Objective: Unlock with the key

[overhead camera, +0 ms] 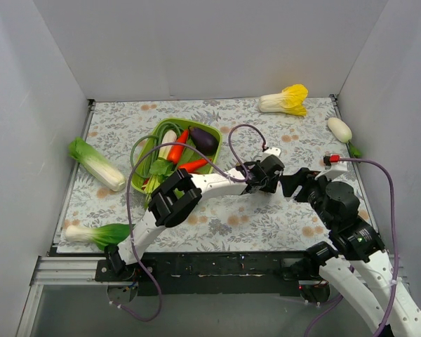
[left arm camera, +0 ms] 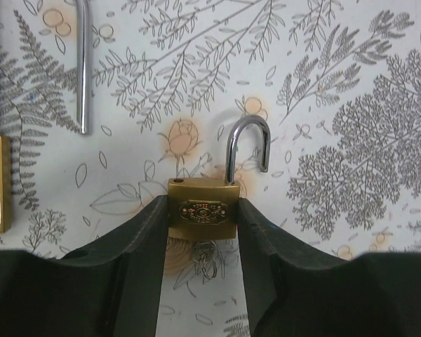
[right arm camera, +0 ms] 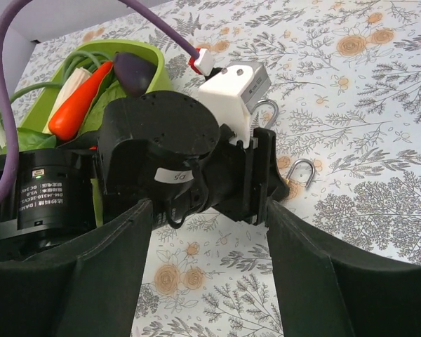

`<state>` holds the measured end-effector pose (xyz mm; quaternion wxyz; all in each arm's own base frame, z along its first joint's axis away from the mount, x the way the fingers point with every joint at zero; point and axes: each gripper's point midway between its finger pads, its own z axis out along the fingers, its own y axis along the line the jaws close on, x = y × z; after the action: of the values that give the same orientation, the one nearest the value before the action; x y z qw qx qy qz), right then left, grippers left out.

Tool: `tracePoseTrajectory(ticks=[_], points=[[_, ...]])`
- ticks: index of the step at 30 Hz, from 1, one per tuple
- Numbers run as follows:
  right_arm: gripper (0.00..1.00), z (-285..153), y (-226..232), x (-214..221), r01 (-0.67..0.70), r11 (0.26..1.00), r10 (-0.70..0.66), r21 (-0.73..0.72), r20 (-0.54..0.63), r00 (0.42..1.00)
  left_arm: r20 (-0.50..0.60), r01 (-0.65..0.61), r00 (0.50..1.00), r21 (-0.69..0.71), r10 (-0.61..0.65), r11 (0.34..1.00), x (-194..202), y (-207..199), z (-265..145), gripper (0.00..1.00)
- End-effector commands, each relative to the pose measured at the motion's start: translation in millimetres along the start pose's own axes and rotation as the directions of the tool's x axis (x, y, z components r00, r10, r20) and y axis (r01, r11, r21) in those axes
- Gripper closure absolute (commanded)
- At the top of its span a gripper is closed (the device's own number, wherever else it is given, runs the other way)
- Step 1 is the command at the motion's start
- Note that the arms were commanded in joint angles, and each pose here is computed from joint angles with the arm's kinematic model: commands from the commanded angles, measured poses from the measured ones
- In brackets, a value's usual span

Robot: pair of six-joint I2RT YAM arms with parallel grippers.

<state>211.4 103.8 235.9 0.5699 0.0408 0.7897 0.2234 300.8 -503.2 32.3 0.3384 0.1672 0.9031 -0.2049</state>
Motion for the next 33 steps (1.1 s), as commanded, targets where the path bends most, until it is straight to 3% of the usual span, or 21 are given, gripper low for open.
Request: tracePoseTrajectory(ticks=[1,5,7,16,17,19,26,30,33], points=[[0.28,-9.4,0.5,-21.1,-0.017,1.0,0.016,0.011,0.067,0.998,-0.119,-0.102,0.99,-0.191,0.08,0.976,37.3,45.8,16.6,0.99],[0.28,-9.4,0.2,-18.8,-0.019,1.0,0.018,0.008,0.065,0.998,-0.113,-0.103,0.99,-0.186,0.083,0.977,34.7,42.3,19.4,0.89],[0.28,-9.5,0.2,-18.4,-0.019,1.0,0.018,0.008,0.062,0.998,-0.109,-0.098,0.991,-0.173,0.08,0.98,31.3,39.3,17.7,0.72],[0.27,-8.9,-2.4,-19.7,-0.011,1.0,0.01,0.024,0.065,0.998,-0.01,-0.132,0.991,-0.08,0.132,0.988,-8.7,4.7,-3.4,0.21],[0.27,-9.4,-2.6,-20.8,-0.008,1.0,0.007,0.026,0.068,0.998,0.003,-0.136,0.991,-0.078,0.137,0.988,-12.0,2.0,-6.9,0.1],[0.27,-10.7,-2.4,-25.4,-0.005,1.0,0.003,0.029,0.081,0.997,0.047,-0.152,0.987,-0.059,0.155,0.987,-22.1,-6.4,-19.4,0.02],[0.28,-10.2,3.5,-47.1,0.017,0.999,-0.021,0.033,0.12,0.993,0.202,-0.093,0.975,0.013,0.089,0.996,-53.7,-4.3,-76.0,0.02],[0.28,-7.8,6.2,-52.0,0.025,0.999,-0.028,0.031,0.128,0.991,0.25,0.037,0.967,0.027,-0.043,0.999,-84.4,31.2,-106.0,0.02],[0.28,-7.5,5.5,-54.8,0.032,0.999,-0.036,0.038,0.136,0.99,0.346,0.154,0.924,0.059,-0.165,0.986,-119.9,61.0,-147.5,0.02]])
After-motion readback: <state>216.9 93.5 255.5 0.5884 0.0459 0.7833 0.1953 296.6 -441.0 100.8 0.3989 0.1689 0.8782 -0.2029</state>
